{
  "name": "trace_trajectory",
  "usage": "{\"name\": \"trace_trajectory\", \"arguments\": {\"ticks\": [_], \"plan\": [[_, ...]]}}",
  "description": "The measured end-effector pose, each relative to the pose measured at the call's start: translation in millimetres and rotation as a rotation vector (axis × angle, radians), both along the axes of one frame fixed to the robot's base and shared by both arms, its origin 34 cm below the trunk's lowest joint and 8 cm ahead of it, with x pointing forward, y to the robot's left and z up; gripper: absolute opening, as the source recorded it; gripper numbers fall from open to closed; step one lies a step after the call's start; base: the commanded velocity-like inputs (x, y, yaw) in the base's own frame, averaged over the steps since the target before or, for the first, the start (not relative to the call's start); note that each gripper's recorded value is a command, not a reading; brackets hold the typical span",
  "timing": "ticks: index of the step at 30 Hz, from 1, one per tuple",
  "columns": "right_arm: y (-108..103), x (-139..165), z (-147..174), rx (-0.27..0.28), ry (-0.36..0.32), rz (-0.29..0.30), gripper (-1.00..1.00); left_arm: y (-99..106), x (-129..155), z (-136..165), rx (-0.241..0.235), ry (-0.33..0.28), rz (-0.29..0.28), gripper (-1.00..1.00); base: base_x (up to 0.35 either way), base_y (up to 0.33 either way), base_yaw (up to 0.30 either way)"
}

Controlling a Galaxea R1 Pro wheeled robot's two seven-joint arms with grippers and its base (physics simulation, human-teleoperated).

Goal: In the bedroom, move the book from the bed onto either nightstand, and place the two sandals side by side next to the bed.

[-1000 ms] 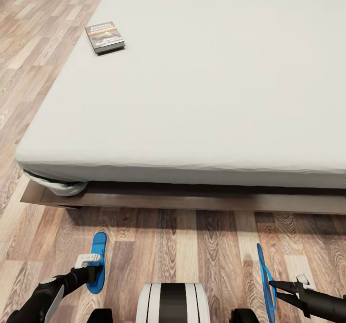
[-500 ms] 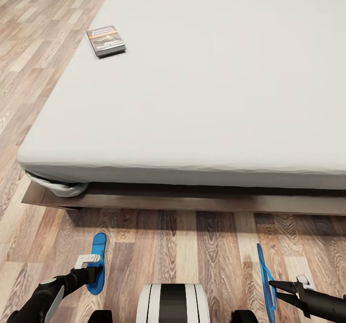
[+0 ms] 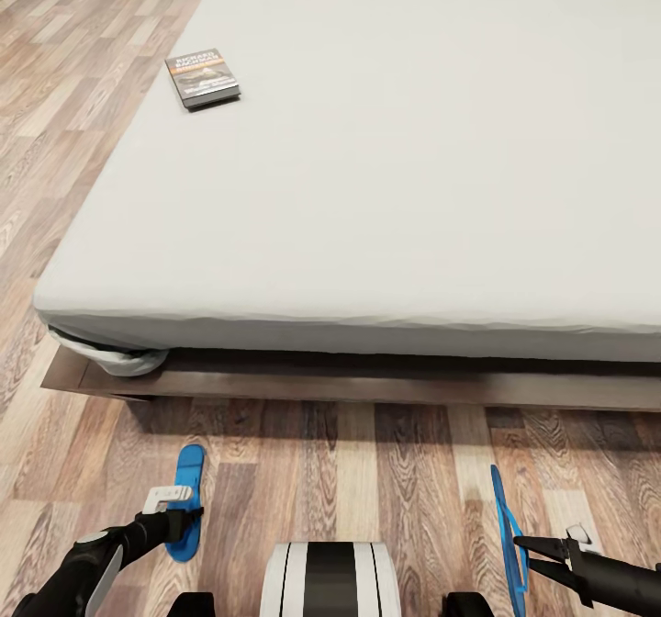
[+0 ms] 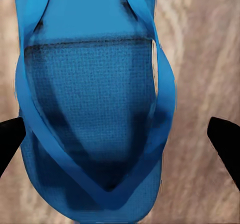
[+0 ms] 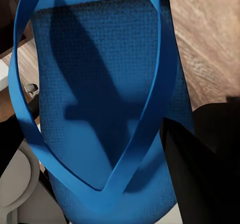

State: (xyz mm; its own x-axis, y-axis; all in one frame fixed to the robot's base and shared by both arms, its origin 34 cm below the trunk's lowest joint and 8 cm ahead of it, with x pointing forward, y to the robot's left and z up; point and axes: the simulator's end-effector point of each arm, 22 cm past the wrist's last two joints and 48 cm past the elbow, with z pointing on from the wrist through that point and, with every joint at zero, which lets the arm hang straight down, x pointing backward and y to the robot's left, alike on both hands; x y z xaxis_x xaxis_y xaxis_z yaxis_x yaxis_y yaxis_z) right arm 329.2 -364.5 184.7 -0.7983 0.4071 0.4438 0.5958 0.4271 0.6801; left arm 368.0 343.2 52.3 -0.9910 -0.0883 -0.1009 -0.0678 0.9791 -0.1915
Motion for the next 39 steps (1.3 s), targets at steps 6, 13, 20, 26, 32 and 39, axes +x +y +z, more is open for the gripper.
{"name": "trace_trajectory", "arguments": {"ticks": [6,13,20,26,32,39], "plan": [[0.2,0.0,0.0,0.0,0.0,0.0,-1.0,0.0,0.0,0.0,0.0,0.0,0.0,1.0,0.0,0.0,0.0],[0.3,0.0,0.0,0.001,0.0,0.0,-1.0,0.0,0.0,0.0,0.0,0.0,0.0,1.0,0.0,0.0,0.0],[-0.2,9.0,7.9,0.0,-0.029,-0.001,-1.0,0.0,12.1,9.0,0.0,-0.027,0.0,1.0,0.0,0.0,0.0],[0.1,16.1,14.8,0.0,-0.054,-0.001,-1.0,0.0,22.5,17.0,0.0,-0.052,0.0,1.0,0.0,0.0,0.0],[0.2,22.9,21.9,0.001,-0.077,0.0,-1.0,0.3,32.7,25.5,-0.003,-0.076,0.002,1.0,0.0,0.0,0.0],[-0.3,25.9,25.3,-0.001,-0.088,-0.001,-1.0,6.0,47.2,46.8,-0.126,-0.132,0.064,1.0,0.0,0.0,0.0]]}}
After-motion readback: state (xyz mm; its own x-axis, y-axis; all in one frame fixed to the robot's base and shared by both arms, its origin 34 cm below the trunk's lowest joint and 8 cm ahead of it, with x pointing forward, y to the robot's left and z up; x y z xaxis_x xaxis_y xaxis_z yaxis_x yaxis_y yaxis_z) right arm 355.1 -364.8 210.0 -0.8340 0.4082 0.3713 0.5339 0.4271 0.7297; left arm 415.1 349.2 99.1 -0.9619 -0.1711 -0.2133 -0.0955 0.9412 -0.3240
